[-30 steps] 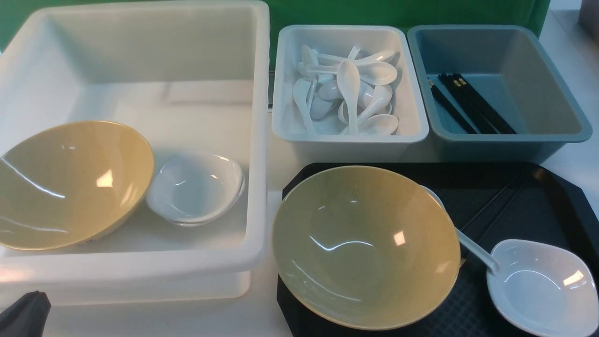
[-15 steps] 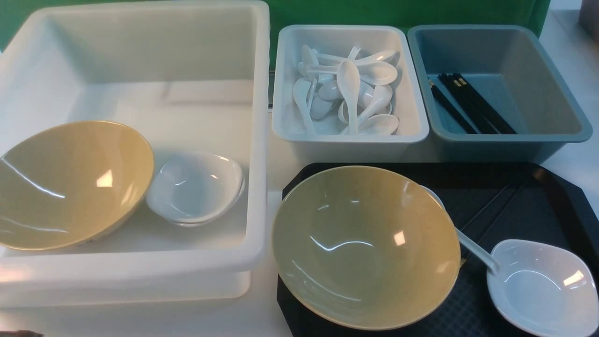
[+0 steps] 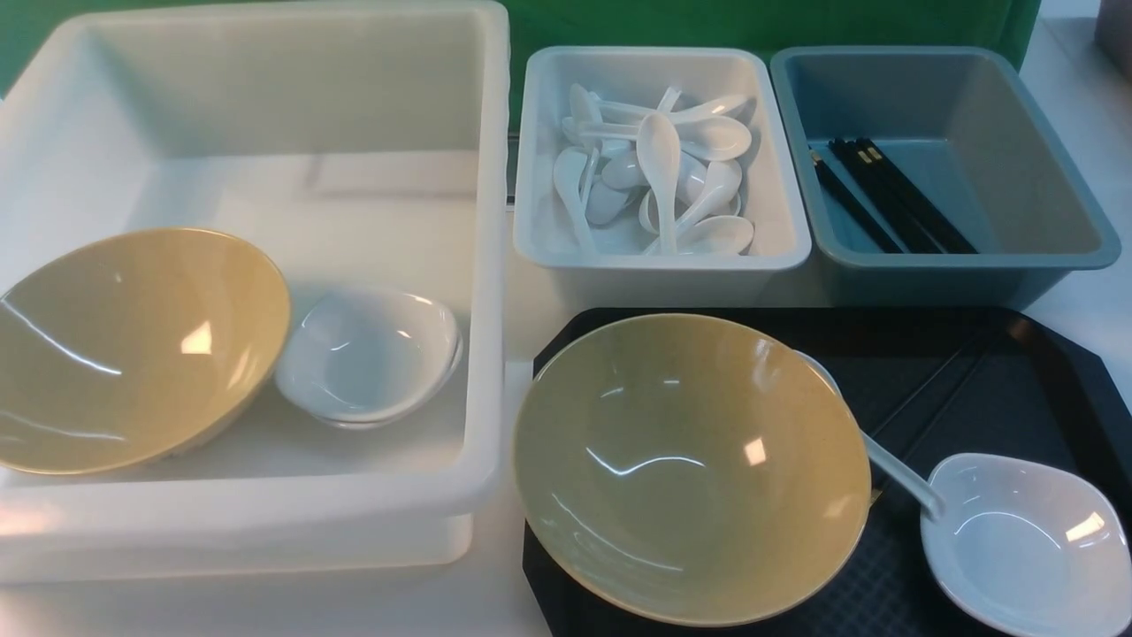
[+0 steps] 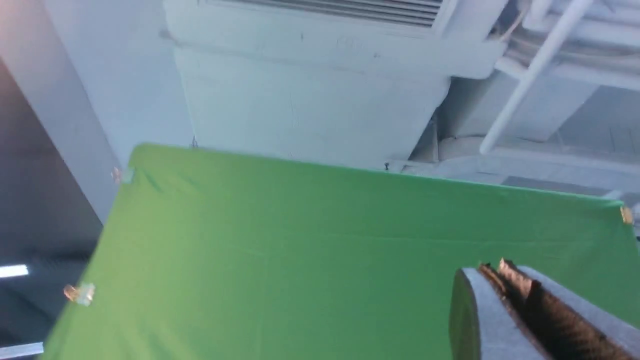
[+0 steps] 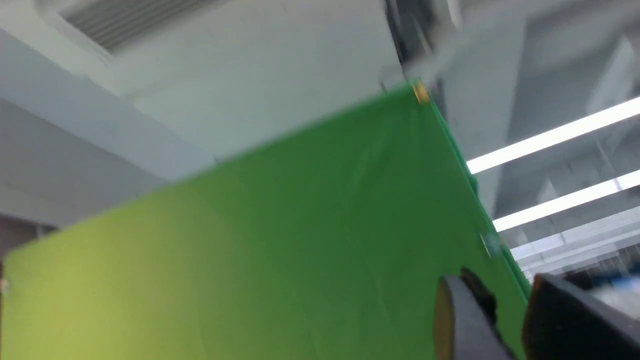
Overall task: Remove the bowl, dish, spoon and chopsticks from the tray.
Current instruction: Use the left arm to grab the yellow noodle bowl on the left, then use the left arm to put the noodle bowl into the large storage box on the left, then use the right arm to grab the soup spoon in the middle, then use the right arm to put the soup spoon into the small storage box in the middle, then use the right arm to grab the plate, then use the right arm to put the plate into the large storage box on the left
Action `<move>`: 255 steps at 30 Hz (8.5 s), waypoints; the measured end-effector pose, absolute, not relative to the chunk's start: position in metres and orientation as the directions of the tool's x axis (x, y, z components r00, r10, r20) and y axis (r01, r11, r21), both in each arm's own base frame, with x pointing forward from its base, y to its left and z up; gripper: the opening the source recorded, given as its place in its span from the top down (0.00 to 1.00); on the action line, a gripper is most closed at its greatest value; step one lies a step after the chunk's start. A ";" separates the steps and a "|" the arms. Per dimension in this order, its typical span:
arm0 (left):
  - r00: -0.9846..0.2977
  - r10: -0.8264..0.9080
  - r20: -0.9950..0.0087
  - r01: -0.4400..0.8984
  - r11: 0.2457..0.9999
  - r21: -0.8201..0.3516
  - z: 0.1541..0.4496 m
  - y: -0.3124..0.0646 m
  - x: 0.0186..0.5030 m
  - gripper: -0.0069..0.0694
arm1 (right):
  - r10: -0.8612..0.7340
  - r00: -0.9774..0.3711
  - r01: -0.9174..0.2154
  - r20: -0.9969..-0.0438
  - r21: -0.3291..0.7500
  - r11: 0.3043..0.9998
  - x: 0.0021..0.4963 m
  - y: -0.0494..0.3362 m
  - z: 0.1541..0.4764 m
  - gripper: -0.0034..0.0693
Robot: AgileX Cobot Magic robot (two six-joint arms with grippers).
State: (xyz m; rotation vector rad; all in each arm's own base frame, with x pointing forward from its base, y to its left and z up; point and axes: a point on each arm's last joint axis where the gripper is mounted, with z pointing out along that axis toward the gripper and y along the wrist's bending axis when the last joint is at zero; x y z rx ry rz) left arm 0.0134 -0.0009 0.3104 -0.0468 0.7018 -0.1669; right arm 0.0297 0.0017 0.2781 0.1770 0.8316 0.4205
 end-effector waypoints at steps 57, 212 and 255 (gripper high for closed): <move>-0.482 0.828 -0.288 0.784 0.554 0.279 0.264 -0.257 0.320 0.28 | -0.193 -0.494 -0.318 -0.848 -0.031 0.948 0.093 0.026 0.254 0.91; -0.484 0.048 -0.874 0.339 0.931 -0.136 0.255 -0.034 0.091 0.92 | -0.173 -0.898 -0.275 -0.405 0.208 0.939 0.260 0.019 0.261 0.58; -0.475 0.070 -0.877 0.336 0.936 -0.107 0.255 -0.033 0.091 0.92 | 0.001 -0.883 -0.056 -0.470 0.107 0.993 0.240 0.014 0.254 0.87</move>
